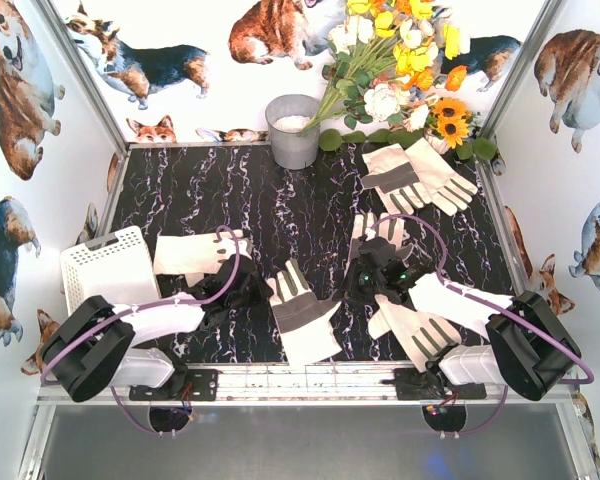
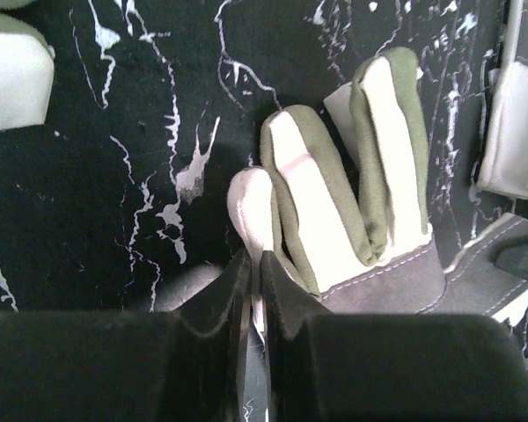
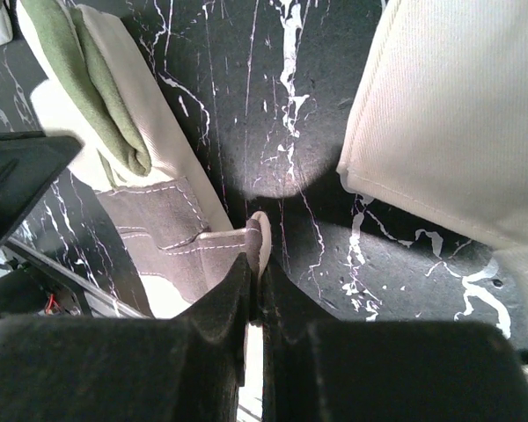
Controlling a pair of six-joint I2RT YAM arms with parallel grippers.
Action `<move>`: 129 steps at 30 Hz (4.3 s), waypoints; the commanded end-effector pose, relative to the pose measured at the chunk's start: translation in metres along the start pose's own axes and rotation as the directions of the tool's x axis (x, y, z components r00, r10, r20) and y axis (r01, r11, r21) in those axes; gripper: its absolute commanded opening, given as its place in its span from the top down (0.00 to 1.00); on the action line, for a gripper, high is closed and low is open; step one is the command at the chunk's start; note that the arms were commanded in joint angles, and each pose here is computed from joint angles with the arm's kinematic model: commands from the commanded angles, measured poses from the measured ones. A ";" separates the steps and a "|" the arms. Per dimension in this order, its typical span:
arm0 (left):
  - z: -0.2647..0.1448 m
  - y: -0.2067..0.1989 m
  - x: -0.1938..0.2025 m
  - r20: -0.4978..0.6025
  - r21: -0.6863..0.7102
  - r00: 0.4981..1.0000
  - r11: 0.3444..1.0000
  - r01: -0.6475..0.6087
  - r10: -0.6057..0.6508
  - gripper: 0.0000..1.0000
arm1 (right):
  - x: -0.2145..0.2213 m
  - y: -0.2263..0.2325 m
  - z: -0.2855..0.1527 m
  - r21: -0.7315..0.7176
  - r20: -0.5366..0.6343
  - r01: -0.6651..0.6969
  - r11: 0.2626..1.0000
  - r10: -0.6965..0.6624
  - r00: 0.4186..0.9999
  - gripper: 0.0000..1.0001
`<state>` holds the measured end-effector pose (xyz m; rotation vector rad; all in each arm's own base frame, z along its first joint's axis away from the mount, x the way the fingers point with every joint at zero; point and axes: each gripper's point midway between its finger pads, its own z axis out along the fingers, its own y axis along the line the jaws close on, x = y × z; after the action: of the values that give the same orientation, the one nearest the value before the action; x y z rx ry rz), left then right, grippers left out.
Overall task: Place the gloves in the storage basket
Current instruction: Turn over the glove at the center of the board, then pick up the glove from the center of the board.
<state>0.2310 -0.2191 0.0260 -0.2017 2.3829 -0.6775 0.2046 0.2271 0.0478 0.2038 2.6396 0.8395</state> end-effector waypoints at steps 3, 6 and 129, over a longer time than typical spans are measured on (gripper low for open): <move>-0.015 -0.028 -0.040 0.138 0.073 0.990 0.997 -0.020 0.010 1.00 | -0.026 0.033 -0.021 -0.062 0.086 0.040 0.997 -0.034 0.996 1.00; -0.026 -0.047 -0.059 0.175 0.107 0.984 0.992 -0.061 0.042 1.00 | -0.041 0.048 -0.042 -0.070 0.134 0.081 0.994 -0.071 0.988 1.00; -0.109 0.092 -0.229 0.310 -0.401 0.905 0.903 -0.154 0.292 0.00 | -0.199 -0.129 -0.053 0.222 0.303 -0.186 0.957 0.114 0.946 0.70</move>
<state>0.3460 -0.0320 0.1761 -0.1792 2.1069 -0.0949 0.3370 0.0406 0.0515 0.6169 2.5417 0.4057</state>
